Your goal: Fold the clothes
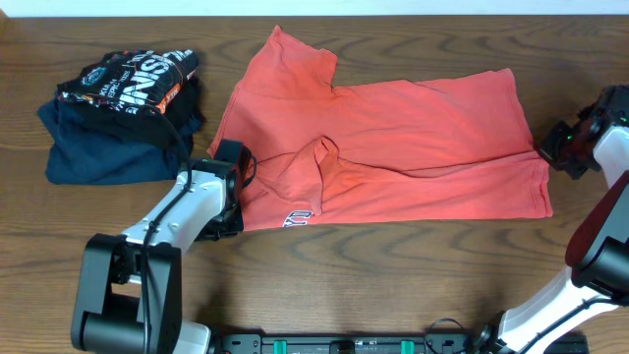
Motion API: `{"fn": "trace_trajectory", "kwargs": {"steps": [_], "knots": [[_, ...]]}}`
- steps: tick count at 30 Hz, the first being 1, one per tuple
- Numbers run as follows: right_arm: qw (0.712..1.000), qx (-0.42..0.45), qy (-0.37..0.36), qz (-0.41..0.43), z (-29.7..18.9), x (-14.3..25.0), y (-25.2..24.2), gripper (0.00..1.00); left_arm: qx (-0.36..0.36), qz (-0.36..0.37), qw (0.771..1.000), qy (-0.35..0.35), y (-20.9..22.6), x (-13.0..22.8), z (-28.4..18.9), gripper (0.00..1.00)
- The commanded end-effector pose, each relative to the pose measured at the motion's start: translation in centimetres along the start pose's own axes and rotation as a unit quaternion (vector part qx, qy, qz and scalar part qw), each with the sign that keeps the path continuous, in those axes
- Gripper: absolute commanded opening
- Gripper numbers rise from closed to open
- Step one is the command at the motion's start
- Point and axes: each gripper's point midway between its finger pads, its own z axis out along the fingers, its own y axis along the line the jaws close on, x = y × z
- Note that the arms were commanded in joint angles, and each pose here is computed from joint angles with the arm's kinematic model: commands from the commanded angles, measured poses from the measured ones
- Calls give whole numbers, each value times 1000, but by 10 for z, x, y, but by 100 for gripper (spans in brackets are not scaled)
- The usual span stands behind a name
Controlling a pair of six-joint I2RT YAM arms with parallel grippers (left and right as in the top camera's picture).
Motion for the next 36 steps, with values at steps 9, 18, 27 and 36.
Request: {"fn": "trace_trajectory", "kwargs": {"steps": [9,18,27,36], "knots": [[1000,11,10,-10,5,7,-2,1,139,-28,969,-202,-12,-54,-95,98],[1000,14,17,-16,5,10,-3,1,246,81,925,-277,-90,-76,-129,98],[1000,15,21,-15,5,12,-4,1,297,124,889,-326,-159,-101,-134,98],[999,17,22,-15,5,13,-5,1,328,146,885,-298,-194,-108,-116,97]]}}
